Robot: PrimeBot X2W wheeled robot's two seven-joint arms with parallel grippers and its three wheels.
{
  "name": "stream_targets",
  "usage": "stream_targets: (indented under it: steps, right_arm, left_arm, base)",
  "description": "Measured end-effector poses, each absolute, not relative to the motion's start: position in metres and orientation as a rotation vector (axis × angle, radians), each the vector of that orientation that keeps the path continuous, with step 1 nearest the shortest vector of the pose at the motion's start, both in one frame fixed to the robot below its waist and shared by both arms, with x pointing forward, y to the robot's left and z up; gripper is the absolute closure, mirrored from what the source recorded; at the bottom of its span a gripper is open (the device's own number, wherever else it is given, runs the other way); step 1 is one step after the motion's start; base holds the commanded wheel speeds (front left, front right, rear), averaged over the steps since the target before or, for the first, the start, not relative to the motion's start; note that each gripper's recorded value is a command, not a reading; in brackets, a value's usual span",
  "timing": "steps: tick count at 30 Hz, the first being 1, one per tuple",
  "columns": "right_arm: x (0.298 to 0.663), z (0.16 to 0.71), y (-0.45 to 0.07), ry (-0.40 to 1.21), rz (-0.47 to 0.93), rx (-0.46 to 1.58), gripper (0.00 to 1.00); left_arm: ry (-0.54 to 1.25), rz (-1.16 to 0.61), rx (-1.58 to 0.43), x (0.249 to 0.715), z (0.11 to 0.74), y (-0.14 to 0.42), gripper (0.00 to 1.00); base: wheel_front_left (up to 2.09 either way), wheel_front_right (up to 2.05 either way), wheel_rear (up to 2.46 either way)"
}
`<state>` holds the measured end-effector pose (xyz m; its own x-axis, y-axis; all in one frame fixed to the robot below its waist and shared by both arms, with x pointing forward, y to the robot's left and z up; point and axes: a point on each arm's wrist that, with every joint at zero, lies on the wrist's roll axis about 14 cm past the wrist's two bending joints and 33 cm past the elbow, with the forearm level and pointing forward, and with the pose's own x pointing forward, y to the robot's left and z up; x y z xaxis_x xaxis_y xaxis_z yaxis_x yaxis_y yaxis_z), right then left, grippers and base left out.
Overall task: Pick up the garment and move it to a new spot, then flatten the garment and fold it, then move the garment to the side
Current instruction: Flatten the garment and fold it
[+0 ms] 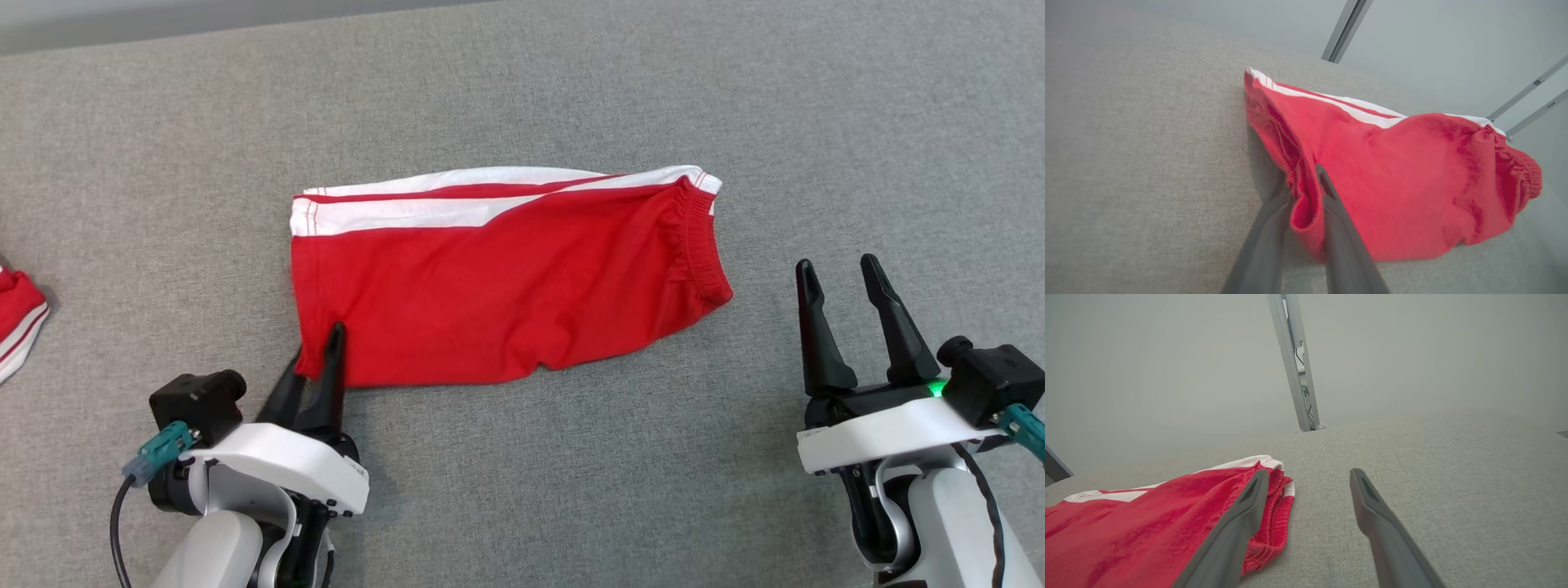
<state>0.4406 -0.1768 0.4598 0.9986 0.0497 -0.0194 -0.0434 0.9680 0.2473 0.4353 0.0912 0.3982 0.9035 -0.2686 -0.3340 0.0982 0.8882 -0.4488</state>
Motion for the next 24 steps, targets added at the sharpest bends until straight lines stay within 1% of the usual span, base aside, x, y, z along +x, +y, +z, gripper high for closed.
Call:
stream_targets:
  steps: [3, 6, 12, 18, 24]
  right_arm:
    - [0.44, 0.464, -0.174, 0.022, 0.059, 0.238, 0.0]
    - [0.44, 0.47, -0.173, 0.012, 0.069, 0.22, 0.0]
    - [0.439, 0.482, -0.176, -0.003, 0.071, 0.169, 0.0]
    - [0.439, 0.492, -0.175, -0.017, 0.082, 0.126, 0.0]
    - [0.436, 0.495, -0.177, -0.005, 0.077, 0.11, 0.0]
  left_arm:
    - [0.345, -0.175, -0.398, 0.438, 0.408, 0.098, 0.0]
    - [0.236, -0.135, -0.359, 0.445, 0.426, 0.111, 0.0]
    - [0.046, -0.086, -0.21, 0.455, 0.47, 0.139, 0.0]
    - [-0.059, -0.07, -0.094, 0.456, 0.5, 0.162, 0.0]
    - [-0.072, -0.051, -0.071, 0.443, 0.505, 0.178, 0.0]
  base:
    - [0.0, 0.0, 0.0]
    - [0.0, 0.0, 0.0]
    - [0.0, 0.0, 0.0]
    - [0.0, 0.0, 0.0]
    - [0.0, 0.0, 0.0]
